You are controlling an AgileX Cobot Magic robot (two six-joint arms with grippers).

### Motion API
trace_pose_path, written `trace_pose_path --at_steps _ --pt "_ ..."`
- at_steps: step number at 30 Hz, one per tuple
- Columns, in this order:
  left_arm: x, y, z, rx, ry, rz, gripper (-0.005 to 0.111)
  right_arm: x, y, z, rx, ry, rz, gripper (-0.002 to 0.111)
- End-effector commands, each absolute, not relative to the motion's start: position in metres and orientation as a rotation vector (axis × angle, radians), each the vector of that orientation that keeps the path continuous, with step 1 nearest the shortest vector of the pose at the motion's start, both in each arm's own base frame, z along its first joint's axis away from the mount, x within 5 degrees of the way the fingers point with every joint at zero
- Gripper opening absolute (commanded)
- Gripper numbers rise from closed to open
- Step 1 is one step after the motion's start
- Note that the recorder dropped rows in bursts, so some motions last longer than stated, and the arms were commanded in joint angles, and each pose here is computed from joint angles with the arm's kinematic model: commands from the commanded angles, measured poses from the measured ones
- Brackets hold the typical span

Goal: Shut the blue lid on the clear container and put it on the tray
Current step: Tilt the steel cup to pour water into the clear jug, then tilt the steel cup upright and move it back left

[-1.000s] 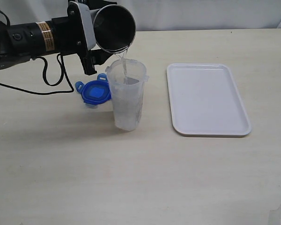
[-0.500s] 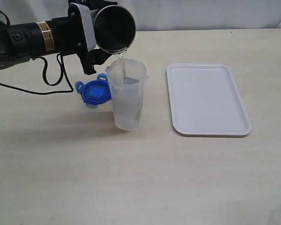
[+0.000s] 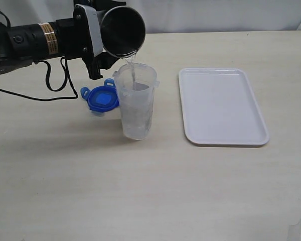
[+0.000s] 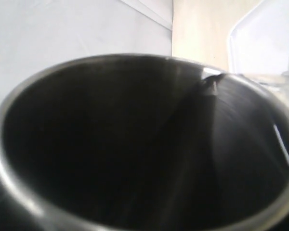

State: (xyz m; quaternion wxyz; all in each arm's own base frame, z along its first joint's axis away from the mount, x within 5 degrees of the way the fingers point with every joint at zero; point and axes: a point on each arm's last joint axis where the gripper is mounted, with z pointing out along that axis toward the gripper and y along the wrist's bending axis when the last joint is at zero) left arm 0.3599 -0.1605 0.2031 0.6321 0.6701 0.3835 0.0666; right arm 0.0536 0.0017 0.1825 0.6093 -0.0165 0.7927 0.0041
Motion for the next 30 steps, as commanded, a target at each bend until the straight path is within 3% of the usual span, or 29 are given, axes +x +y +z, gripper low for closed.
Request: trace_pose_path --at_steps 1,7,16,21,25,30 --pt "0.361 -0.162 0.221 1.463 0.825 0.154 0.0 0.053 0.001 0.182 -0.037 1.828 -0.003 0.005" --pt "0.361 -0.162 0.221 1.407 0.914 0.06 0.0 0.053 0.001 0.182 -0.037 1.828 -0.003 0.005" --pt "0.367 -0.158 0.223 0.983 1.349 -0.369 0.0 0.053 0.001 0.182 -0.037 1.828 -0.003 0.005" --pt "0.38 -0.143 0.219 0.675 1.573 -0.369 0.0 0.053 0.001 0.182 -0.037 1.828 -0.003 0.005" --pt "0.392 -0.121 0.22 0.389 1.64 -0.375 0.0 0.053 0.001 0.182 -0.037 1.828 -0.003 0.005" --pt "0.408 -0.09 0.212 0.227 1.683 -0.388 0.0 0.053 0.001 0.182 -0.037 1.828 -0.003 0.005"
